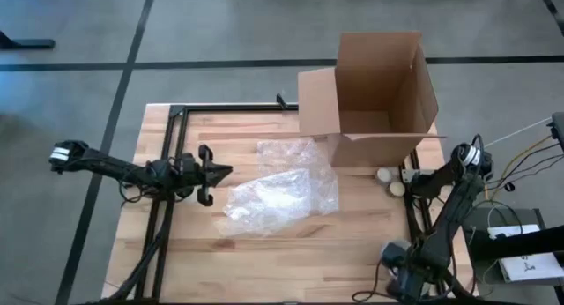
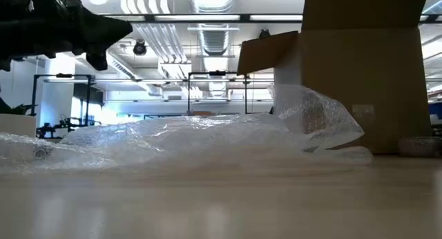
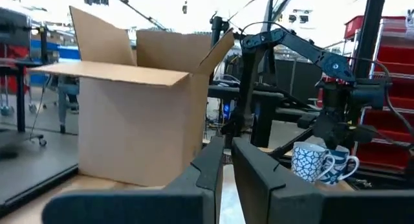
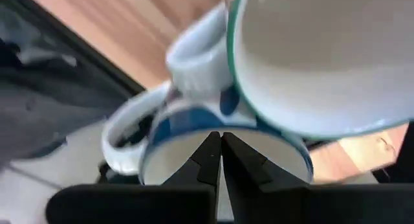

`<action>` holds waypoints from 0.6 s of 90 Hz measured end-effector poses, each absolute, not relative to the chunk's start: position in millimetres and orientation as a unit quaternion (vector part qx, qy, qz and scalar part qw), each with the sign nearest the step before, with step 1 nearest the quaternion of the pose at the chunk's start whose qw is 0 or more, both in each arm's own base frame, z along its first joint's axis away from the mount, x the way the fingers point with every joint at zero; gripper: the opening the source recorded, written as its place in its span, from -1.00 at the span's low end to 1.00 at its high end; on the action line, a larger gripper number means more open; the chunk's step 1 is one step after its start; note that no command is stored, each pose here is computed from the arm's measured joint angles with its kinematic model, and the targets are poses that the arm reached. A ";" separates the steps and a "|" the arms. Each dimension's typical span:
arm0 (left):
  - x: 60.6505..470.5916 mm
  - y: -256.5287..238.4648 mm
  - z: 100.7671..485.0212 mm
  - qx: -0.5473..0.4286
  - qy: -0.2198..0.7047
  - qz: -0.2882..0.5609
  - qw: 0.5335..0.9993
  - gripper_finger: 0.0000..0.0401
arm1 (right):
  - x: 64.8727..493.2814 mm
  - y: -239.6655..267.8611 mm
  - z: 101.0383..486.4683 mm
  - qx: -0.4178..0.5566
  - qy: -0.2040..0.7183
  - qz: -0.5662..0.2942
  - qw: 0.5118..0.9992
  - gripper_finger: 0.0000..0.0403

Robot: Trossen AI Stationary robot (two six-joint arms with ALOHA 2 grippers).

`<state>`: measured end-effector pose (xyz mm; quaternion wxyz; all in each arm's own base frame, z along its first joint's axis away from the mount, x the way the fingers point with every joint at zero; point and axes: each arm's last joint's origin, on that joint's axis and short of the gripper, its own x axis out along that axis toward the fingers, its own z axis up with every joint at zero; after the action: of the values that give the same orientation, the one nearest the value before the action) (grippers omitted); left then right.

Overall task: Wrap mug
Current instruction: Move the mugs to the middle right of the table

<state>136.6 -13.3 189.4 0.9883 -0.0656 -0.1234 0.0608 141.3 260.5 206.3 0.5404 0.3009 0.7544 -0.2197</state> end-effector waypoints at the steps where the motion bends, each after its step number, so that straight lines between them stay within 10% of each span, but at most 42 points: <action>1: 136.8 -13.4 189.5 -0.067 -0.123 0.059 0.988 -0.90 | 141.4 260.5 206.2 0.302 0.753 -0.221 0.541 -1.00; 54: 139.8 -14.6 187.8 -0.110 -0.114 0.041 0.987 -0.90 | 130.3 258.8 204.6 0.320 0.716 -0.319 0.533 -1.00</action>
<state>139.8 -14.6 187.8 0.9865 -0.1098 -0.1141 0.0414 130.3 258.8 204.6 0.5326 0.3198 0.7159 -0.3186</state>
